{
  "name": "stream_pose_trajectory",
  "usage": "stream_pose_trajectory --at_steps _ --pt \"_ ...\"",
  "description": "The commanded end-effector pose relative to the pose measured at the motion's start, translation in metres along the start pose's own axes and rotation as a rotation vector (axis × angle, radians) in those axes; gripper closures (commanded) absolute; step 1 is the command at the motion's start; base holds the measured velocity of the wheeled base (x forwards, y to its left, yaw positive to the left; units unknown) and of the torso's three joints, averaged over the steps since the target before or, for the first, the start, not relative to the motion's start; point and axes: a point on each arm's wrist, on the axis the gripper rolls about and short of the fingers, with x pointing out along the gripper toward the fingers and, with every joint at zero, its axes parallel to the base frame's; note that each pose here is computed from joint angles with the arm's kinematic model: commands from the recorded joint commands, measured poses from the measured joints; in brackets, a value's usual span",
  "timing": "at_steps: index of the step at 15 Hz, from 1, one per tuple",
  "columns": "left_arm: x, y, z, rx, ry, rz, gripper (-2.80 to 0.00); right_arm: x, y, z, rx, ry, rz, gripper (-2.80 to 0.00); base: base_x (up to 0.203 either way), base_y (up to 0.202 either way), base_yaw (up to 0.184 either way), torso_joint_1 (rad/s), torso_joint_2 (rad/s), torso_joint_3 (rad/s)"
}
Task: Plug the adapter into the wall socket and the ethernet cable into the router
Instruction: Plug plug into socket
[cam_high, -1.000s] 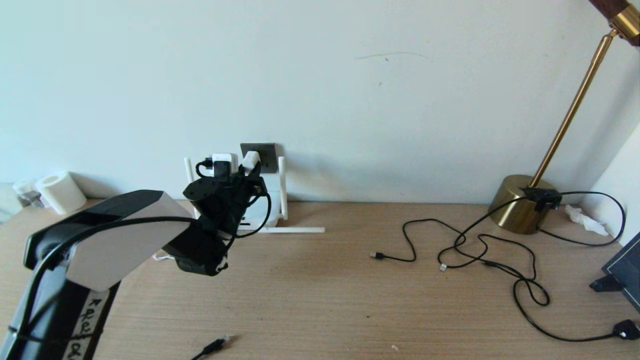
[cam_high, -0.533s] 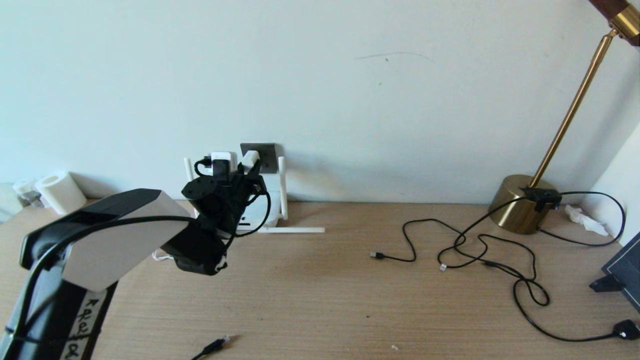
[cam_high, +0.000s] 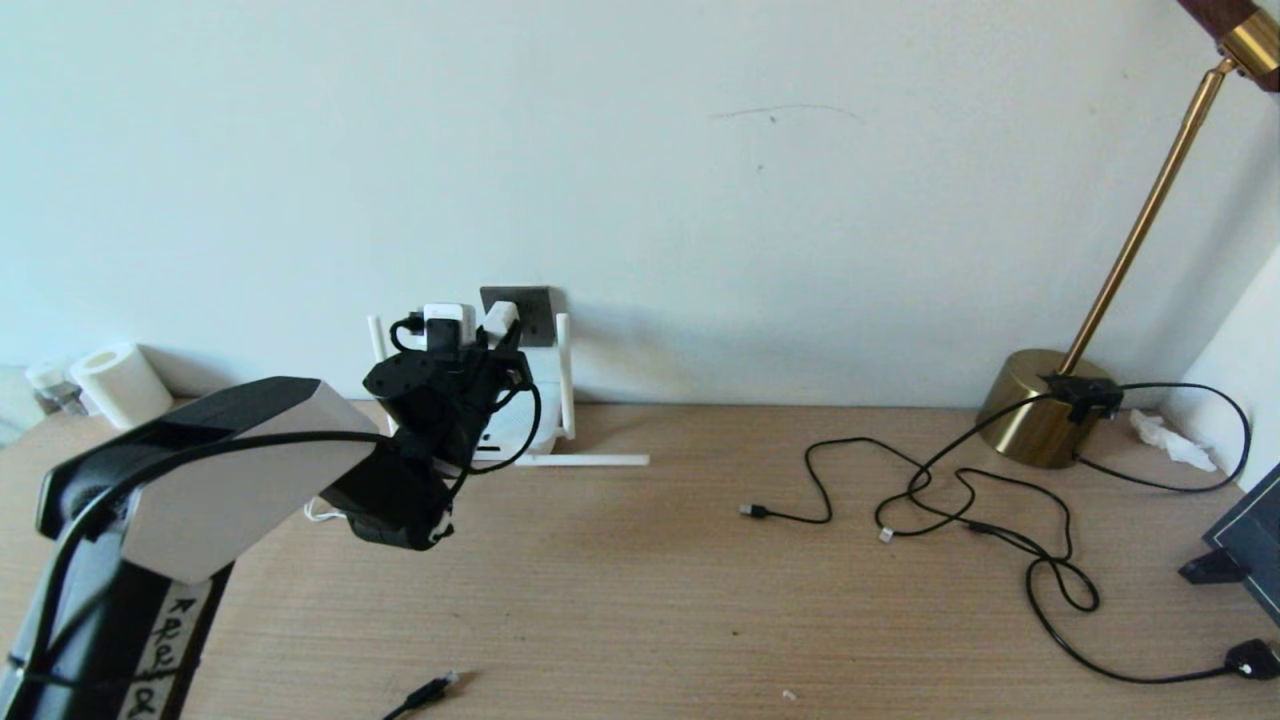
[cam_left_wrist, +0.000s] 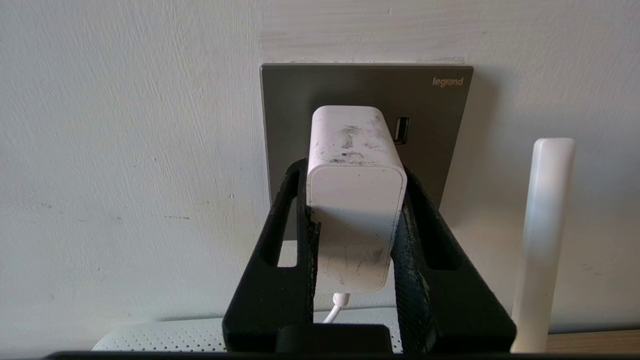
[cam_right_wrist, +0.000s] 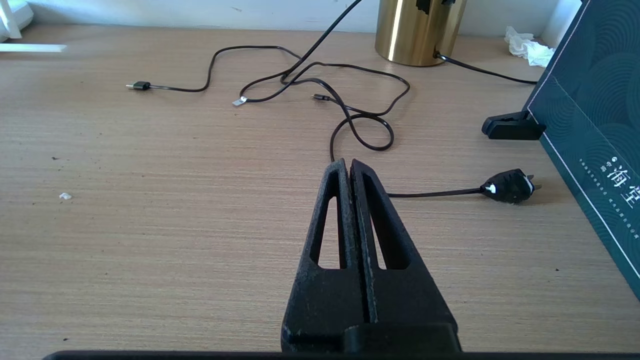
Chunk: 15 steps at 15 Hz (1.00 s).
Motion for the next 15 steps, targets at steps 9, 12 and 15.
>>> stream_pose_trajectory --at_steps 9,12,15 --pt "0.0002 -0.0006 -0.0049 0.0 0.001 0.004 0.0 0.0 0.0 -0.0001 0.0 0.0 0.0 0.0 0.0 0.0 0.0 0.0 0.0 0.0" --pt "0.0026 -0.0014 -0.0021 0.001 -0.013 0.011 0.0 0.0 0.0 -0.0001 0.0 0.0 0.001 0.0 0.0 0.0 0.0 0.0 0.0 0.0" --pt "0.0059 -0.0013 -0.0039 0.002 -0.023 0.03 0.0 0.0 0.0 0.0 0.0 -0.001 0.0 0.0 0.0 0.0 0.0 0.0 0.0 0.0"
